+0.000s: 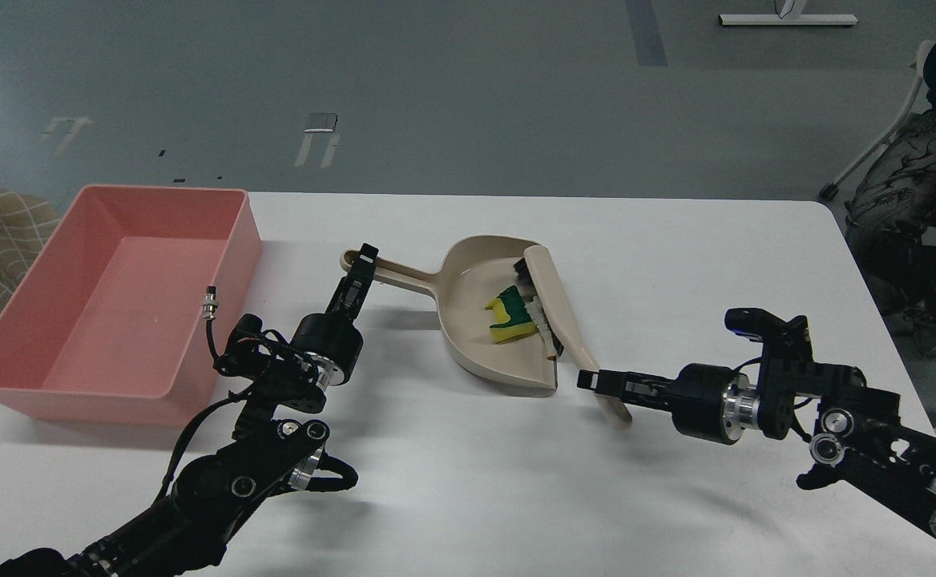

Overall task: Sweep and dump garbage into bin
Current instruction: 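Sweep the brush across the sponge into the dustpan with the right gripper, then lift the dustpan with the left gripper and carry it over the bin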

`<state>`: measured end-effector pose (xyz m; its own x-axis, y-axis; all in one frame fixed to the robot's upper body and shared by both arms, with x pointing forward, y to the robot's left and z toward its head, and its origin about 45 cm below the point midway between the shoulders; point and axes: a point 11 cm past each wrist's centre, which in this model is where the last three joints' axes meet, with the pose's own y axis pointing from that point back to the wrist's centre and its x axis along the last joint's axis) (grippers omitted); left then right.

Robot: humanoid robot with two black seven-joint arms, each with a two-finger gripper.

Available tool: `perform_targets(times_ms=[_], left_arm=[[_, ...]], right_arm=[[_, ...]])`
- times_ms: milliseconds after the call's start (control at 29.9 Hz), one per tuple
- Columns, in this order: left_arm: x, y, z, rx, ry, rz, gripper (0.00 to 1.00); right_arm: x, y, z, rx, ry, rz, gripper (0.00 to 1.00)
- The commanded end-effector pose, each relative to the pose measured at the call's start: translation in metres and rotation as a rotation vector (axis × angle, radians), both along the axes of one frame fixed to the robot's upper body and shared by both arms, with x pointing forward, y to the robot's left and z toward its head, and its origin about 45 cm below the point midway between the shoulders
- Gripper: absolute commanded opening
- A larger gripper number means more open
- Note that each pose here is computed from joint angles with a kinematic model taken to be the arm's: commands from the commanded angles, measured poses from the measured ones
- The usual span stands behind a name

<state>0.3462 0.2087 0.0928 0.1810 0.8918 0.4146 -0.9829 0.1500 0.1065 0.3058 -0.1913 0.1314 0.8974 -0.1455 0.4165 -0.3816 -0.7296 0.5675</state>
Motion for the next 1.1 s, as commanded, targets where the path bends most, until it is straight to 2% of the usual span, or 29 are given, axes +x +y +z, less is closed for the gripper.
perform_targets(times_ms=[0,167,267,367,635,768,802,902,1069], left_arm=[[0.0,0.0,0.0,0.001,-0.002,0.004,0.0],[0.001,0.001,0.001,-0.002,-0.002,0.009,0.0],[0.002,0.002,0.002,-0.007,-0.002,0.019,0.0],[0.003,0.005,0.001,-0.038,0.012,0.043,0.0],[0.017,0.012,0.018,-0.263,0.049,0.146,0.0],[0.028,0.032,0.037,-0.267,0.005,0.172,0.0],[0.028,0.032,0.037,-0.267,0.005,0.172,0.0],[0.039,0.061,0.07,-0.279,-0.061,0.193,0.0],[0.041,0.111,0.118,-0.259,-0.132,0.21,0.0]], right_arm=[[0.008,0.018,0.009,0.05,-0.002,0.01,0.0],[0.021,0.019,0.028,0.077,-0.025,0.004,0.0],[0.029,-0.003,0.043,0.053,-0.055,-0.019,0.0],[0.025,-0.02,0.057,0.05,-0.062,-0.029,0.0],[0.008,-0.113,0.101,-0.076,-0.104,-0.144,0.0],[-0.013,-0.171,0.096,-0.181,-0.089,-0.262,0.0],[-0.013,-0.171,0.095,-0.181,-0.088,-0.262,0.0],[-0.03,-0.195,0.086,-0.211,-0.054,-0.3,0.0],[-0.037,-0.198,0.078,-0.212,-0.043,-0.319,0.0]])
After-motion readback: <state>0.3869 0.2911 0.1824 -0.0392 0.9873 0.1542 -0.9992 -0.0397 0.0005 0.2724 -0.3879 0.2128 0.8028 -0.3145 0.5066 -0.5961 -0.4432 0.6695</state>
